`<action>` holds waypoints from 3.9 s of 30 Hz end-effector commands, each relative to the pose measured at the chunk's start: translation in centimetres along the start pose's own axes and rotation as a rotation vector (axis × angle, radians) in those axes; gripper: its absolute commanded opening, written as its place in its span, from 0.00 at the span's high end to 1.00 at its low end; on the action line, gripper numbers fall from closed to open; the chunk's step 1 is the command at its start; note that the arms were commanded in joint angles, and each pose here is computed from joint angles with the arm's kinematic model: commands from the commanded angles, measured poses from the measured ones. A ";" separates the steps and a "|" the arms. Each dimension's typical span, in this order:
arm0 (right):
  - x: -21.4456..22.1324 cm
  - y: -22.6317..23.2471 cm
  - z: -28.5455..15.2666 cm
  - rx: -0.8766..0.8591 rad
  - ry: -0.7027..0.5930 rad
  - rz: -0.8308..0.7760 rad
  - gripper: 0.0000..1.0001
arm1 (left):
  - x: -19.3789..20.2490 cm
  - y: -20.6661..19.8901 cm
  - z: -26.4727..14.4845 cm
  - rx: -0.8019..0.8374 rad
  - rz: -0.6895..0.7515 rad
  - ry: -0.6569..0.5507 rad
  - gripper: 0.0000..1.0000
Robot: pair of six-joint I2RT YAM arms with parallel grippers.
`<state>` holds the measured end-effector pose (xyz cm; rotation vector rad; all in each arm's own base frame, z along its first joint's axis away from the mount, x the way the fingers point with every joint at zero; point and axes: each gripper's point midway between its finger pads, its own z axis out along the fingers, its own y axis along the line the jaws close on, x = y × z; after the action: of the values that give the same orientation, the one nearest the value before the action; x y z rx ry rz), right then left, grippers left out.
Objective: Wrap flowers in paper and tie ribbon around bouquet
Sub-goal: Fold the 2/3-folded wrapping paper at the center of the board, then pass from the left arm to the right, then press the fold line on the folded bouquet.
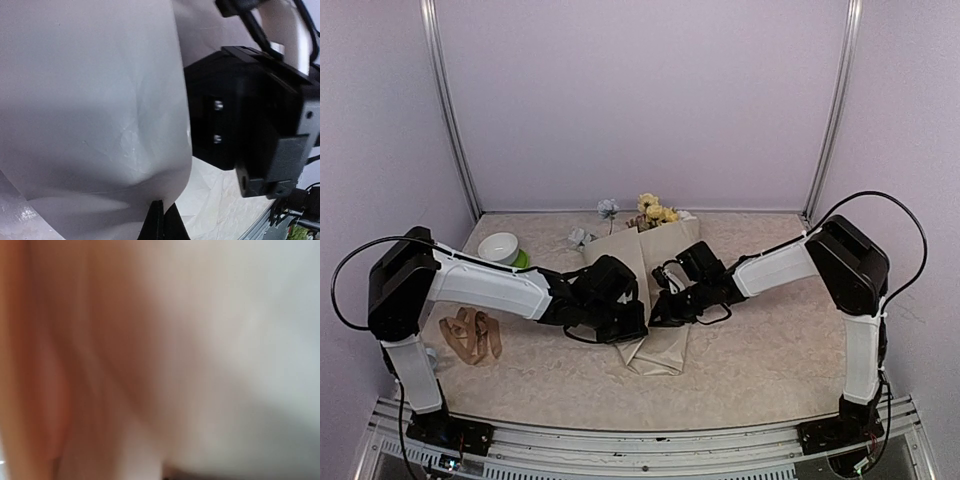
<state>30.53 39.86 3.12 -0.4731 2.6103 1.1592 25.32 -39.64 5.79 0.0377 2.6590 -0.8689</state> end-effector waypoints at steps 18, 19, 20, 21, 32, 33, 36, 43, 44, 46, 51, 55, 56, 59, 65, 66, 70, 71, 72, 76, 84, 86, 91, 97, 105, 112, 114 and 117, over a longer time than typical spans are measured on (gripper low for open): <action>-2.1 1.8 -6.0 -0.048 -0.128 0.035 1.00 | 5.4 -2.4 2.5 -0.112 0.412 0.194 1.00; -2.5 1.8 -6.9 -0.031 -0.151 0.031 1.00 | 5.5 -2.4 2.6 -0.109 0.414 0.197 1.00; -2.8 1.6 -7.8 -0.016 -0.168 0.035 1.00 | 5.5 -2.5 2.6 -0.108 0.417 0.198 1.00; -2.7 0.8 -8.5 0.007 -0.175 0.047 1.00 | 5.5 -2.4 2.7 -0.111 0.421 0.202 1.00; 3.2 -6.3 -7.5 0.076 -0.074 0.184 1.00 | 4.3 -4.9 1.4 -0.077 0.491 0.117 1.00; 4.0 -7.0 -7.0 0.083 -0.060 0.200 1.00 | 4.0 -5.2 1.3 -0.076 0.493 0.109 1.00; 5.7 -7.7 -5.5 0.074 -0.027 0.228 1.00 | 3.4 -6.2 1.1 -0.060 0.504 0.088 1.00; 6.6 -7.3 -4.2 0.064 -0.014 0.235 1.00 | 2.2 -10.2 1.4 0.027 0.531 0.069 1.00; 6.7 -7.2 -4.2 0.060 -0.016 0.237 1.00 | 2.5 -10.3 1.7 0.035 0.530 0.081 1.00; 6.4 -6.9 -4.5 0.048 -0.033 0.239 1.00 | 3.3 -10.2 2.3 0.045 0.528 0.112 1.00; 6.1 -6.3 -5.1 0.028 -0.067 0.248 1.00 | 6.2 -9.0 3.7 0.033 0.546 0.227 1.00; 5.2 -5.4 -5.7 0.010 -0.094 0.236 1.00 | 8.3 -5.6 5.2 -0.052 0.543 0.346 1.00; 4.8 -5.0 -6.0 0.004 -0.105 0.230 1.00 | 8.6 -5.2 5.3 -0.060 0.540 0.359 1.00; 3.9 -4.3 -7.2 0.013 -0.143 0.221 1.00 | 8.7 -4.9 5.4 -0.065 0.538 0.370 1.00; 1.3 -3.8 -11.7 0.045 -0.273 0.218 1.00 | 8.9 -4.5 5.5 -0.070 0.543 0.374 1.00; 0.6 -3.9 -12.5 0.052 -0.297 0.204 1.00 | 8.9 -4.5 5.5 -0.070 0.544 0.372 1.00; -1.7 -3.7 -14.3 0.031 -0.326 0.133 0.74 | 8.9 -4.5 5.4 -0.066 0.543 0.367 1.00; -2.1 -3.9 -14.2 0.036 -0.319 0.128 0.65 | 8.9 -4.5 5.4 -0.066 0.544 0.366 1.00; -2.4 -4.1 -14.0 0.042 -0.313 0.121 0.58 | 8.9 -4.6 5.4 -0.065 0.544 0.365 1.00; -3.3 -3.8 -12.8 0.005 -0.280 0.095 0.52 | 8.8 -4.6 5.3 -0.063 0.543 0.363 1.00; -2.9 -4.0 -10.0 -0.073 -0.202 0.107 0.51 | 8.9 -4.6 5.4 -0.059 0.549 0.364 1.00; -2.4 -3.1 -9.6 -0.137 -0.178 0.091 0.56 | 8.9 -4.5 5.4 -0.058 0.550 0.365 1.00; -1.3 -1.7 -8.7 -0.260 -0.123 0.078 1.00 | 8.9 -4.7 5.2 -0.046 0.552 0.358 1.00; -2.2 -2.6 -8.7 -0.185 -0.151 0.073 1.00 | 7.1 -6.9 4.0 -0.008 0.589 0.275 0.89; -2.7 -4.0 -8.3 -0.122 -0.156 0.090 1.00 | 5.3 -14.4 2.4 0.017 0.865 0.126 0.62; -2.8 -4.2 -8.2 -0.110 -0.158 0.096 1.00 | 7.3 -13.6 5.0 -0.085 0.979 0.170 0.65; -2.8 -4.2 -8.3 -0.107 -0.159 0.096 1.00 | 7.1 -12.1 6.0 -0.167 0.999 0.190 0.66; -3.2 -4.1 -8.4 -0.099 -0.161 0.089 1.00 | 7.8 -9.8 6.5 -0.254 1.014 0.248 0.67</action>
<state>33.57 31.59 7.24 -0.2723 2.4545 1.3446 18.33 -55.65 7.80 1.2618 2.3236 -0.4644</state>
